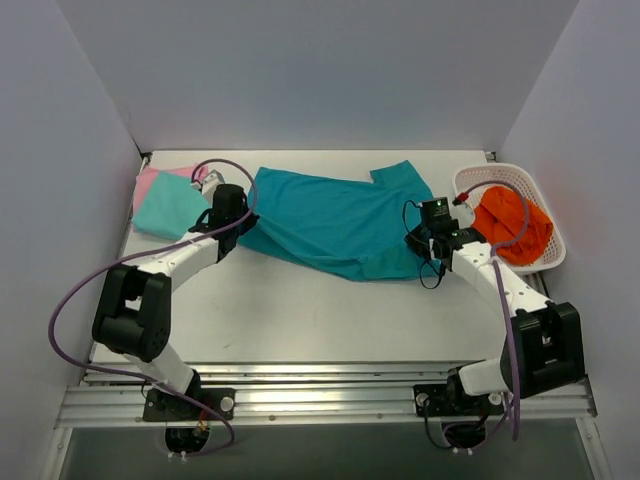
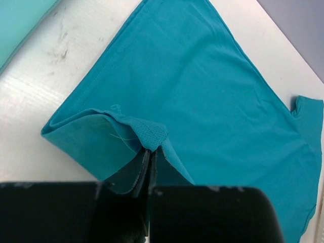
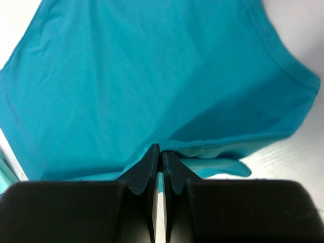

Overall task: Fold and stack the t-shirts
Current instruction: Fold the flattened tshirt in 1/3 of the way

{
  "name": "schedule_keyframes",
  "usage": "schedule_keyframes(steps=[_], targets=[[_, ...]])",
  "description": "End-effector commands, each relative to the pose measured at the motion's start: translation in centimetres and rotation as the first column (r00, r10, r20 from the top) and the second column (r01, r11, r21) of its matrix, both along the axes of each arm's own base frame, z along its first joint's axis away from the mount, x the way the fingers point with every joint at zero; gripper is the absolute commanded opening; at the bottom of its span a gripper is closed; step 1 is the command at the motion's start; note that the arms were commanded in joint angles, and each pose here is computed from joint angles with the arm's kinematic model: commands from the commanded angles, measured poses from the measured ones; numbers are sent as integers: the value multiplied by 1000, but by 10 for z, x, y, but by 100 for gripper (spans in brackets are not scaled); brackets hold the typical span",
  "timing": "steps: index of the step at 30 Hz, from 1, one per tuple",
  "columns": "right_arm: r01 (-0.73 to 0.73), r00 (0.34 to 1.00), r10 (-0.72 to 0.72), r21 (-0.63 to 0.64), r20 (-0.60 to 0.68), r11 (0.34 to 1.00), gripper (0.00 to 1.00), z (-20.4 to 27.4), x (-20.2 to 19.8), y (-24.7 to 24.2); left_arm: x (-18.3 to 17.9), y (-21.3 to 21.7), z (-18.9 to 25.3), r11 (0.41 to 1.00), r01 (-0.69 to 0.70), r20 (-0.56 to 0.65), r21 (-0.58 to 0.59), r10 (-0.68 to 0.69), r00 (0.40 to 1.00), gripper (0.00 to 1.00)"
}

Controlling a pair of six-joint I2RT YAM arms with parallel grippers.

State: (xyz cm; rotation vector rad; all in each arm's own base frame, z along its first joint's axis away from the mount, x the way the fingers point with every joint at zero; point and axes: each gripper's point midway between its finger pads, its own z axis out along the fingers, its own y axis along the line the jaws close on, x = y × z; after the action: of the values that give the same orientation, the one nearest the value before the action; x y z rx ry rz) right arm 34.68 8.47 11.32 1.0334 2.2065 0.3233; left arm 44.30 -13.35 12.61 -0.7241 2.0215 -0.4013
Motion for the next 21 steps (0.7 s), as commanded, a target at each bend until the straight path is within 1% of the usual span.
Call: schedule_keyframes(steps=[1, 2, 3, 5, 6, 7, 8, 9, 10, 11, 12, 14, 15, 16, 17, 19, 20, 21], targets=[[72, 996, -71, -19, 49, 997, 0, 15, 25, -14, 39, -3, 18, 999, 47, 58, -9, -47, 997, 2], [81, 996, -81, -26, 30, 996, 0, 8, 29, -16, 45, -2, 17, 998, 57, 55, -17, -56, 997, 2], [88, 996, -88, -27, 24, 996, 0, 6, 32, -19, 51, -2, 4, 998, 59, 28, -9, -59, 998, 2], [115, 993, -115, -34, -6, 993, 0, -6, 39, -28, 67, -6, 8, 996, 83, 42, -20, -82, 996, 2], [117, 993, -117, -27, -14, 993, 0, -9, 42, -30, 73, -4, -6, 996, 84, 16, -18, -84, 996, 2], [134, 991, -135, -26, -17, 991, 0, -13, 47, -36, 84, -6, 2, 995, 96, 36, -18, -95, 995, 2], [143, 988, -144, -30, -47, 989, 0, -26, 48, -39, 90, -7, 0, 994, 102, 33, -23, -101, 994, 2], [150, 987, -151, -29, -57, 988, 0, -31, 51, -41, 94, -7, -15, 993, 116, -1, -30, -116, 993, 2], [157, 985, -159, -28, -61, 987, 0, -36, 54, -43, 99, -9, -17, 991, 128, -3, -34, -128, 992, 2], [166, 982, -168, -32, -89, 986, 0, -49, 57, -47, 109, -12, -8, 990, 138, 21, -40, -137, 990, 2], [170, 980, -172, -31, -96, 985, 0, -53, 60, -48, 112, -12, -23, 989, 143, -12, -42, -144, 990, 2], [179, 975, -182, -36, -127, 983, 0, -68, 67, -51, 124, -12, -29, 989, 142, -24, -44, -144, 989, 2], [180, 973, -184, -37, -140, 983, 0, -72, 69, -51, 125, -11, -35, 988, 146, -47, -45, -148, 988, 2], [184, 970, -188, -38, -153, 982, 0, -78, 74, -52, 130, -11, -31, 988, 146, -42, -47, -148, 988, 2], [184, 968, -188, -42, -168, 982, 0, -84, 73, -52, 129, -9, -40, 989, 144, -65, -44, -147, 987, 2], [181, 970, -185, -40, -155, 983, 0, -83, 82, -53, 134, -8, -47, 989, 141, -79, -41, -144, 986, 3], [182, 968, -187, -46, -165, 982, 0, -88, 84, -55, 136, -3, -49, 991, 131, -85, -41, -134, 987, 6], [182, 971, -185, -39, -148, 983, 2, -82, 92, -57, 138, 0, -53, 992, 120, -96, -43, -124, 988, 9]])
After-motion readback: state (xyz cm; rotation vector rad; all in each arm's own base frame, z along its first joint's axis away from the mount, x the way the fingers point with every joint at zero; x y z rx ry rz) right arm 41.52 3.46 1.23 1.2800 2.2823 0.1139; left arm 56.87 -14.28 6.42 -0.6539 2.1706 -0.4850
